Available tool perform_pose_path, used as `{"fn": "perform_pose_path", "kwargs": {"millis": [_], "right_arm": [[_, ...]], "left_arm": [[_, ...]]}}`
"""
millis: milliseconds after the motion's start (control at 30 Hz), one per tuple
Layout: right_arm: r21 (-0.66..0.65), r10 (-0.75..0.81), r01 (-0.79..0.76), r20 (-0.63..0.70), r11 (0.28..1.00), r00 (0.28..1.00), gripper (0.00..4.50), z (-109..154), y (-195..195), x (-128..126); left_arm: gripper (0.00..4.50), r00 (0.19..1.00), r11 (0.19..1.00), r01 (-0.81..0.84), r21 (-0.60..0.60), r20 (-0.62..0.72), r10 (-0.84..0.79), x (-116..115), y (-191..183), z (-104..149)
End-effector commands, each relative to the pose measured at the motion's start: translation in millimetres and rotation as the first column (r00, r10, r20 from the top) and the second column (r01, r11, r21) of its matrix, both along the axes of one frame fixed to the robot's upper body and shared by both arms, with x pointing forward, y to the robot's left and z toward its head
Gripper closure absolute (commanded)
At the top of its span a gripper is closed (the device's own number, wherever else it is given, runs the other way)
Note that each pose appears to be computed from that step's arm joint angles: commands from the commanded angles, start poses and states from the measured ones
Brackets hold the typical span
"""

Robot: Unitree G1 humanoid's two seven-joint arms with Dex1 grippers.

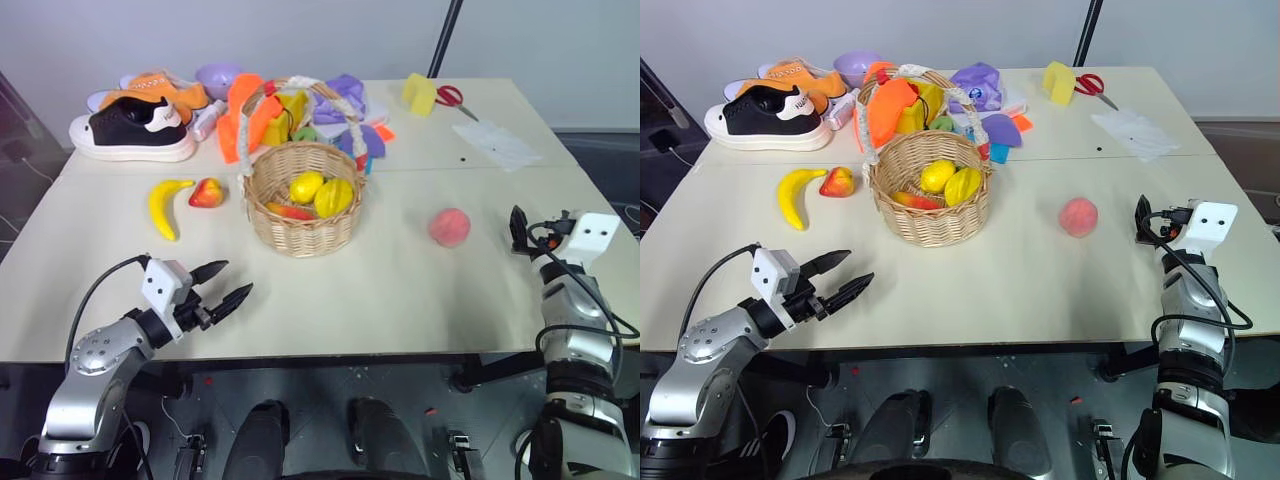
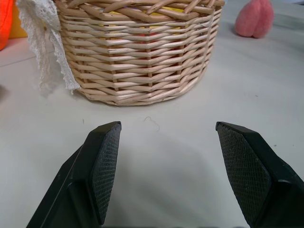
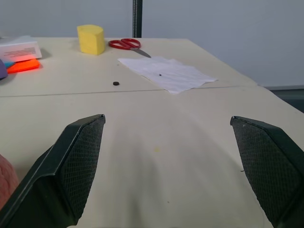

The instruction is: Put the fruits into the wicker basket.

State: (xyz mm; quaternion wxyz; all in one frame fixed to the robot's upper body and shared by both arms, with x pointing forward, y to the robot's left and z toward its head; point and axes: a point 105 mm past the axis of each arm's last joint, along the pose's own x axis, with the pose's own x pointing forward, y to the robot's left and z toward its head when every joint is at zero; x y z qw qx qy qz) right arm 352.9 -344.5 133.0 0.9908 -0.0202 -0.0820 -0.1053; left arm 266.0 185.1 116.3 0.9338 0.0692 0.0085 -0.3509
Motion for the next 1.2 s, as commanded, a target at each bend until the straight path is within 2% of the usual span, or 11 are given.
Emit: {"fn": "perform_pose_path", "kwargs": {"millis": [33, 433, 733, 900, 1000, 1100, 1200], "right_arm": [[-0.017, 0.007, -0.006, 0.054, 1.0, 0.999, 0.09, 16, 4, 0], [-0.019, 0.017, -0.016, 0.059, 1.0, 0.998, 0.09, 19, 7, 1], [-0.011, 0.139, -0.139, 0.078, 0.99, 0.987, 0.09, 24, 31, 5], [-0.06, 0.197, -0.192, 0.074, 0.979, 0.978, 0.09, 30, 40, 5], [-0.098, 0.254, -0.246, 0.084, 0.964, 0.963, 0.09, 36, 51, -3], [-0.133, 0.335, -0.326, 0.052, 0.936, 0.941, 0.09, 38, 67, -22], [-0.098, 0.402, -0.398, 0.023, 0.912, 0.915, 0.09, 36, 80, -40]], "left_arm": [[1.08, 0.999, 1.0, 0.019, 0.0, 0.051, -0.019, 0, -3, 10], [1.08, 0.998, 1.0, 0.013, 0.013, 0.059, -0.014, 3, 0, 11], [1.08, 0.997, 0.999, 0.029, 0.013, 0.066, -0.03, 5, -3, 15], [1.08, 0.996, 0.999, 0.054, 0.007, 0.07, -0.054, 3, -4, 16], [1.08, 0.99, 0.994, 0.11, -0.001, 0.089, -0.109, -3, -8, 22], [1.08, 0.973, 0.975, 0.212, -0.064, 0.11, -0.204, -10, -13, 41], [1.08, 0.964, 0.967, 0.247, -0.058, 0.114, -0.239, -9, -14, 47]]}}
